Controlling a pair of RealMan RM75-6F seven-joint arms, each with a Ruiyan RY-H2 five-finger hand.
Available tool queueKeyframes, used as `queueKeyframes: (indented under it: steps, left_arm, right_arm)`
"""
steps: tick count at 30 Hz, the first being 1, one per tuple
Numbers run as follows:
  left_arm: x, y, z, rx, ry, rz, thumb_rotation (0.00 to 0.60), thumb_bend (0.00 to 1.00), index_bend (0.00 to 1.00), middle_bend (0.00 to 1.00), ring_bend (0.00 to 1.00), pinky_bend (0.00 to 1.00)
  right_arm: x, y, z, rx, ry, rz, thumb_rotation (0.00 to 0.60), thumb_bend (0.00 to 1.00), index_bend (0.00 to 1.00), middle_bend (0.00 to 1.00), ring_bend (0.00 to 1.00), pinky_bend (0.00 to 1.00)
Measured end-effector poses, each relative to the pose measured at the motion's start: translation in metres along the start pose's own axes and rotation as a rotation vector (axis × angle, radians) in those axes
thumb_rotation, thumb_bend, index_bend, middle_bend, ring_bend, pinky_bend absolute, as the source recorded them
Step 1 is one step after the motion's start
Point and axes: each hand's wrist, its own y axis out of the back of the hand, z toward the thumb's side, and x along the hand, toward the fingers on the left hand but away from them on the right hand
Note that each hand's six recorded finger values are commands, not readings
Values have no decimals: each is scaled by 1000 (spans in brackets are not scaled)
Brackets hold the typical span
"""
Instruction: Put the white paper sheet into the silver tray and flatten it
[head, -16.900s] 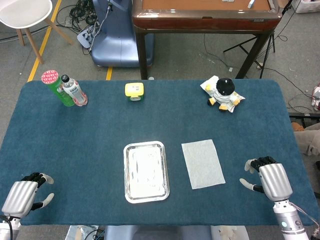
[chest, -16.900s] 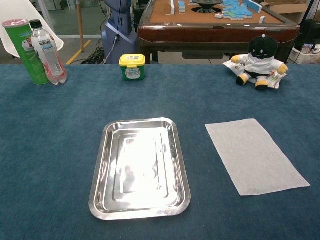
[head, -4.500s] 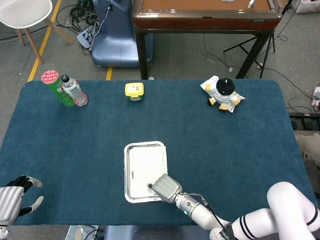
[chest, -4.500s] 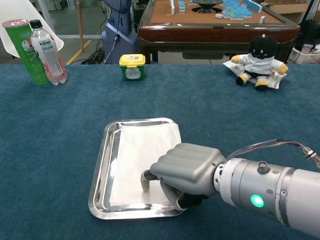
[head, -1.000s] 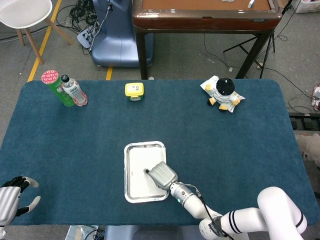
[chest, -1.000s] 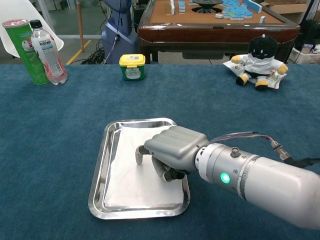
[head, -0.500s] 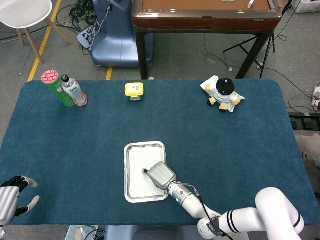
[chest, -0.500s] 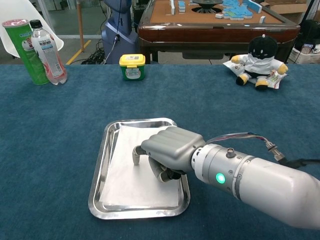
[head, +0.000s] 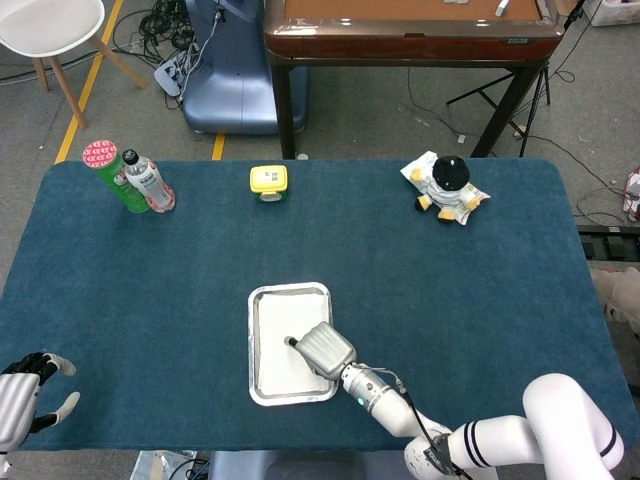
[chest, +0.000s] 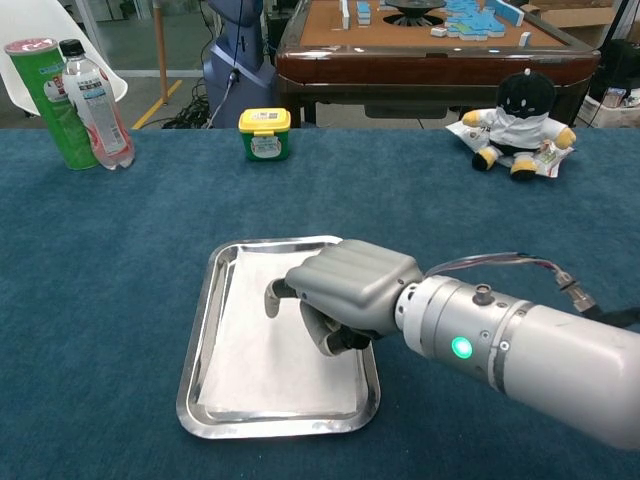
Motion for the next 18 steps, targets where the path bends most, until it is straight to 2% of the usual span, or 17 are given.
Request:
queueKeyframes:
  steps: [2,5,9,12,15,18]
  left_arm:
    - [0,-1,0,0,0,-2,600,246,472,443,309,408]
    - [0,-2,1,3,-1,-5,600,246,472,443,309,409]
    - [1,-4,2,6,-3,-10,600,246,472,443,309,409]
    - [2,-6,2,8,-3,-17,600,246,472,443,309,409]
    - [2,-8,3,9,-5,-22,600,246,472,443,309,410]
    - [3,-9,4,11,-5,-26,600,246,472,443,309,410]
  right_arm:
    - [7,8,-4,4,0,-25,600,992,262,1000,1000,1000]
    - [19,19,-13,13,-9,-58,600,893,262,1000,986,1000]
    - [39,32,-29,28,-31,-91,600,768,262,987,917,1000]
    - [54,41,-41,41,-53,-118,600,670,262,902,840,1000]
    - [72,50,-54,54,-80,-153,600,530,262,786,749,996]
    - [91,57,-66,52,-109,-186,600,375,262,665,645,926]
